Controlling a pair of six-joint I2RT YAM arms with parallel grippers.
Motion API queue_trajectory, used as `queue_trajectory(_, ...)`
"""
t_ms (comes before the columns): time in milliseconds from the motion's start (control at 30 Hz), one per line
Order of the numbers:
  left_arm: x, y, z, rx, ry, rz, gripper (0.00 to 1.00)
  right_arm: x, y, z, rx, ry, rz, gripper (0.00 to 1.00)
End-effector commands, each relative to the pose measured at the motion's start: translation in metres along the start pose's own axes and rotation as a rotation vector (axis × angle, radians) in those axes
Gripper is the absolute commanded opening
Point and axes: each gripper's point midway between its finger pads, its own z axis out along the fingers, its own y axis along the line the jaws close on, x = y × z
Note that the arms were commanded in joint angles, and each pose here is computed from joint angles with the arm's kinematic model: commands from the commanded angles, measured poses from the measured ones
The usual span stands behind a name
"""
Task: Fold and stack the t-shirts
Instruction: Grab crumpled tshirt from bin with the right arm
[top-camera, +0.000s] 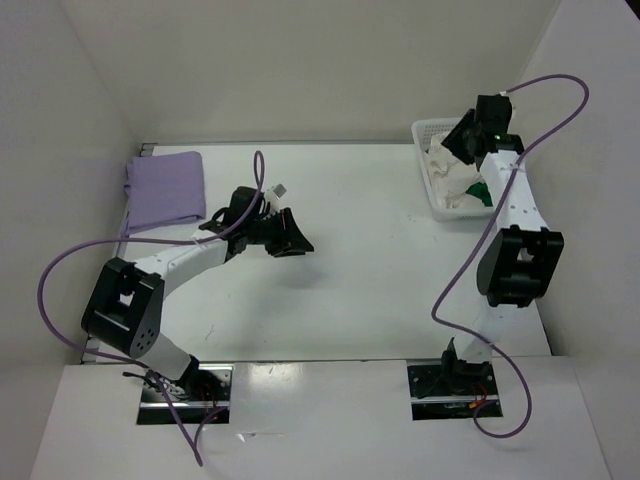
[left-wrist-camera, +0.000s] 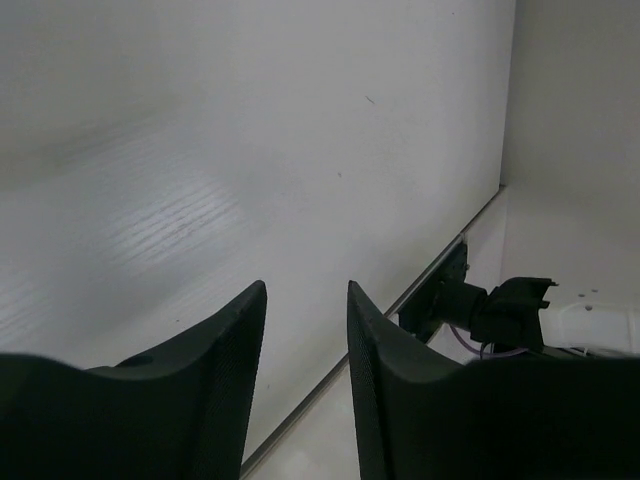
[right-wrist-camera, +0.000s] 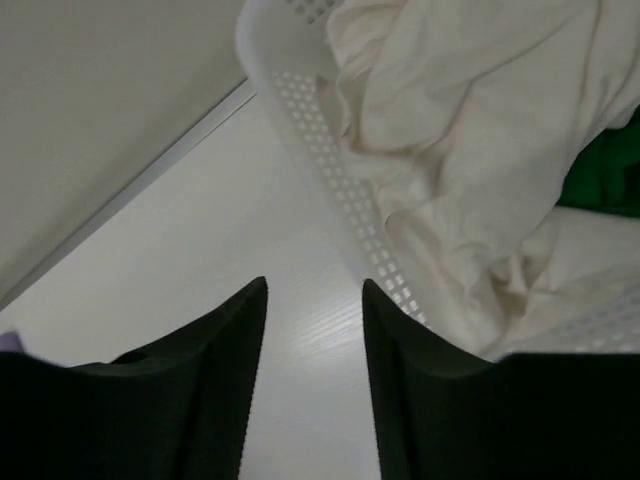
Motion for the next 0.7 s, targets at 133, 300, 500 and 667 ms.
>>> queue_trajectory(133,0.005,-0.003,-0.003,0.045,0.015,0.073,0.54,-0.034,-0.017,0.048,0.111,-0.030,-0.110,0.63)
queue_trajectory(300,0.006,0.000,-0.003,0.031,0.014,0.067,0.56,-0.017,-0.034,0.094,0.165,0.031,-0.135,0.63)
queue_trajectory(500,0.006,0.007,0.002,0.007,0.014,0.048,0.56,-0.005,-0.049,0.123,0.234,0.063,-0.194,0.63)
queue_trajectory(667,0.005,0.011,0.008,0.000,0.022,0.032,0.56,0.012,-0.040,0.134,0.186,0.119,-0.211,0.46)
